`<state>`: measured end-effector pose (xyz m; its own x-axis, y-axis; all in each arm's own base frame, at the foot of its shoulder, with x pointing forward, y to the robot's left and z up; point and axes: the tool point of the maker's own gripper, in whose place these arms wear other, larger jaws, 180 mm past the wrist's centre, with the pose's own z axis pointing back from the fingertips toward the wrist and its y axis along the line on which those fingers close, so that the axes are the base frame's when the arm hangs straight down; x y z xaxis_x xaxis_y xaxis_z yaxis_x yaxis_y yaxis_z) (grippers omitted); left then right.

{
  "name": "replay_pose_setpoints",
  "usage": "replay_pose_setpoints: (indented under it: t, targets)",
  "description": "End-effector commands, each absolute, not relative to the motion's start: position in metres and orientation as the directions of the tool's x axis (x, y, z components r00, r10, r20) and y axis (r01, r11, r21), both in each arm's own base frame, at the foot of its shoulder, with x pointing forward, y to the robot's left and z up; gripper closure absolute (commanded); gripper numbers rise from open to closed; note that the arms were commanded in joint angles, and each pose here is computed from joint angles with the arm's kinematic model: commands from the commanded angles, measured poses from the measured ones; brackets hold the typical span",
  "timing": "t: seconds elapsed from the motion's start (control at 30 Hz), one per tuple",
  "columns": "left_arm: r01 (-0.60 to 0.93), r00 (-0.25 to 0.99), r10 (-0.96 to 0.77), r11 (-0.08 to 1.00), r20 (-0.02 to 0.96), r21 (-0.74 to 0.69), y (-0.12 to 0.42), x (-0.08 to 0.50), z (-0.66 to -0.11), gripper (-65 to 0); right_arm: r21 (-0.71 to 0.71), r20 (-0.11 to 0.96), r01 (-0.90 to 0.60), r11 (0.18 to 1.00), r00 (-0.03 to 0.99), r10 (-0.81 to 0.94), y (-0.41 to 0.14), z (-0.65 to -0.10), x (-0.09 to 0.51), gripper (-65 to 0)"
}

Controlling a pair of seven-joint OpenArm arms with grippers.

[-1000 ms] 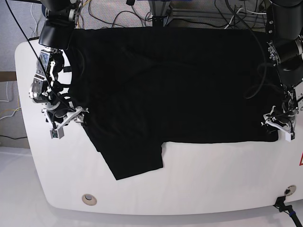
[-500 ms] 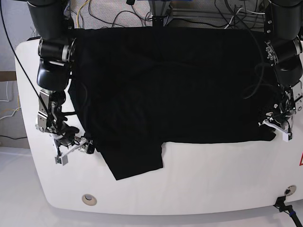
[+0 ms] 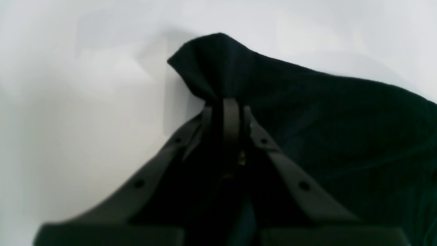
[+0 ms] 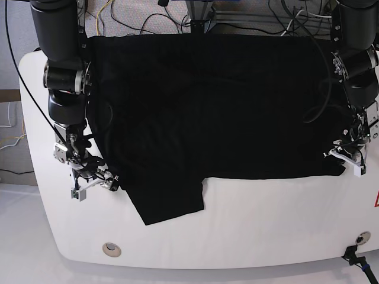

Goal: Fold the T-shirt properly
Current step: 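Lift the hem with both grippers and fold it over toward the shoulders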

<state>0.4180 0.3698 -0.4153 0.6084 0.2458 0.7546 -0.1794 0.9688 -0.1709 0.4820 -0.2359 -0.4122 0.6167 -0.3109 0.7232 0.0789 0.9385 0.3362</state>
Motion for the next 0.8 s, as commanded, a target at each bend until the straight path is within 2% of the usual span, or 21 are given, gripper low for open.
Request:
replay_pose_setpoints:
  t: [0.0,0.3,0.37,0.43,0.6,0.63,0.77]
  targets:
    - [-0.179,0.571,0.235,0.971,0.786,-0.16,0.381,0.429,-0.395,0.0,0.359,0.735,0.04,0.933,0.604,-0.308,-0.218,-0.398,0.496,-48.9]
    - [-0.18,0.577,0.234,0.971,0.783,-0.158,0.381,0.426,-0.398,0.0,0.403,0.717,0.005,0.915,0.619,-0.319,-0.179,-0.403,0.498,-48.8]
    - [-0.181,0.578,0.233,0.971,0.782,-0.156,0.382,0.426,-0.398,0.0,0.404,0.717,0.004,0.915,0.62,-0.319,-0.178,-0.403,0.498,-46.8]
    - [-0.181,0.578,0.233,0.971,0.782,-0.156,0.382,0.426,-0.398,0.0,0.406,0.715,0.002,0.914,0.621,-0.319,-0.176,-0.404,0.498,-38.5]
    - [-0.181,0.578,0.233,0.971,0.782,-0.156,0.382,0.426,-0.398,0.0,0.412,0.708,0.0,0.911,0.629,-0.321,-0.17,-0.408,0.494,-2.9]
    - [-0.181,0.578,0.233,0.971,0.782,-0.156,0.382,0.426,-0.398,0.0,0.413,0.708,-0.001,0.911,0.629,-0.321,-0.169,-0.408,0.494,0.0]
    - [-0.169,0.552,0.215,0.975,0.806,-0.144,0.383,0.433,-0.386,0.0,0.413,0.711,-0.009,0.911,0.628,-0.317,-0.168,-0.406,0.495,0.0]
